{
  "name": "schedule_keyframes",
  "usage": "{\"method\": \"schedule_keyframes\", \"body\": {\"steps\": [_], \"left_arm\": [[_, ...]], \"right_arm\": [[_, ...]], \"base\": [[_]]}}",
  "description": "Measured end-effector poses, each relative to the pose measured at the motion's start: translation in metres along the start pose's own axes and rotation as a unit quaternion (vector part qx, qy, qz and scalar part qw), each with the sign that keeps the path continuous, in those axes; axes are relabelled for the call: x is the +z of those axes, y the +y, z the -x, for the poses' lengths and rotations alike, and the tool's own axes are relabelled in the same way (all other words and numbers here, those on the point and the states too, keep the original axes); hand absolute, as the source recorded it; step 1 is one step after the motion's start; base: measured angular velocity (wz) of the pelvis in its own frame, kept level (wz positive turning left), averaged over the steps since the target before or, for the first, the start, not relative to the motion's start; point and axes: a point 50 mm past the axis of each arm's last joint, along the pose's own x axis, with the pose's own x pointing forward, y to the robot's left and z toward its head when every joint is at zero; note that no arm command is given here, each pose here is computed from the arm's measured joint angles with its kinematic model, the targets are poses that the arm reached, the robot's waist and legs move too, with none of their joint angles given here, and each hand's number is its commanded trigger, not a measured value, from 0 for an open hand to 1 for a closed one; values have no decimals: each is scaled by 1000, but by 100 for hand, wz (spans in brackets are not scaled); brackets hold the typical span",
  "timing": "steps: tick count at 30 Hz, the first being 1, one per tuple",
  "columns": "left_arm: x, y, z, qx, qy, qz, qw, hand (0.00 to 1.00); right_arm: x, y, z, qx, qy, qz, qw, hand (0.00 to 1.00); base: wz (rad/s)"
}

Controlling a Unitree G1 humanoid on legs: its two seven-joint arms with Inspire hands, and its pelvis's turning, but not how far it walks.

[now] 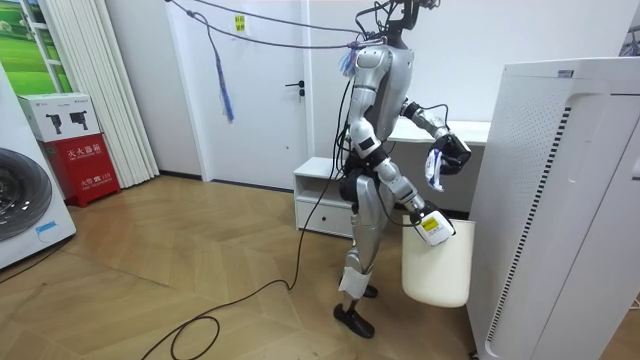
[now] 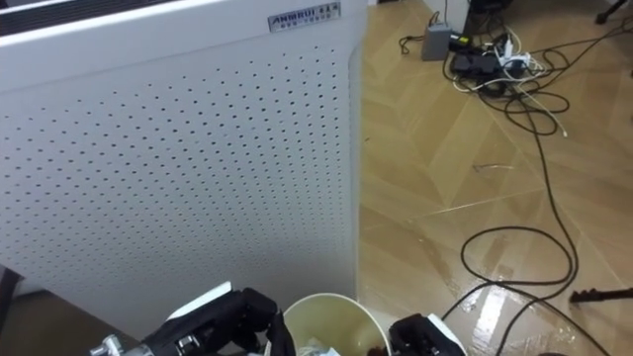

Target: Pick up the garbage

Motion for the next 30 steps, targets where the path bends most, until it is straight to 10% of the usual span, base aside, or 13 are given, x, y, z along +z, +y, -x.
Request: {"method": "schedule_keyframes", "body": {"steps": [5, 30], "left_arm": [[1, 1, -1, 4, -2, -6, 1000, 0], [11, 4, -15, 53, -40, 5, 998, 0]], "right_arm": [[1, 2, 0, 5, -7, 0, 1000, 100], [-2, 9, 1, 8, -9, -3, 1000, 100]], "base": [[0], [-1]]}}
